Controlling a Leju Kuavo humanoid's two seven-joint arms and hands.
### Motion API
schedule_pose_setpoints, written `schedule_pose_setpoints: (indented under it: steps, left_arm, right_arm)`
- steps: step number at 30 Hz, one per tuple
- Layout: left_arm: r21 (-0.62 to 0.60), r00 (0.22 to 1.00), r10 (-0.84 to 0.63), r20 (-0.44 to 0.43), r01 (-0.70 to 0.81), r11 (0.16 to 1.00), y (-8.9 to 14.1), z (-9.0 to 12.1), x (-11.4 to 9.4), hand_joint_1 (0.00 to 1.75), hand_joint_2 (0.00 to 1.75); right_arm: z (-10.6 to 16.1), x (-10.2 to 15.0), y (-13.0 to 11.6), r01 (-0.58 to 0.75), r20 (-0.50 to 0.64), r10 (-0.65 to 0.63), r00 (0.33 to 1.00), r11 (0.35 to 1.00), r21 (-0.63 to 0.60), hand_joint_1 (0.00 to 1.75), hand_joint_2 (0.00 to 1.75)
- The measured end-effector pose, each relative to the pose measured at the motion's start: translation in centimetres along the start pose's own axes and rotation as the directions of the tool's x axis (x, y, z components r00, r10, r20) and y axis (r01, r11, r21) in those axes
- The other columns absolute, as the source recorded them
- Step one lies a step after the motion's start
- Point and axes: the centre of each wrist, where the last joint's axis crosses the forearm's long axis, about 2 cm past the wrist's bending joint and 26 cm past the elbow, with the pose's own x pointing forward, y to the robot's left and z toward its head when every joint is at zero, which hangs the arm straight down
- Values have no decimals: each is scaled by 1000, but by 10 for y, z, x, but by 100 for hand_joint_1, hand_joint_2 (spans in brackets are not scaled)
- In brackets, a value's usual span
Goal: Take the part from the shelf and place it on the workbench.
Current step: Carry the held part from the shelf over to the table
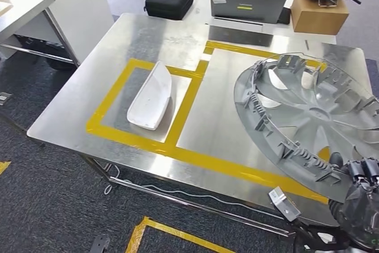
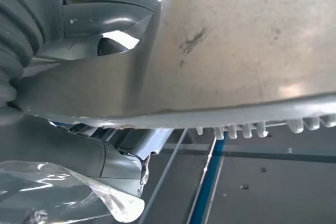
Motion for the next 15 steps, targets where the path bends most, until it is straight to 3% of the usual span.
schedule_pose_setpoints:
  steps: [15]
  left_arm:
    - [0, 1000, -13, 4, 13, 1000, 0, 0, 1, 0, 175]
  right_arm:
    - [1, 0, 3, 1, 20, -2, 1000, 1000, 10, 175, 175]
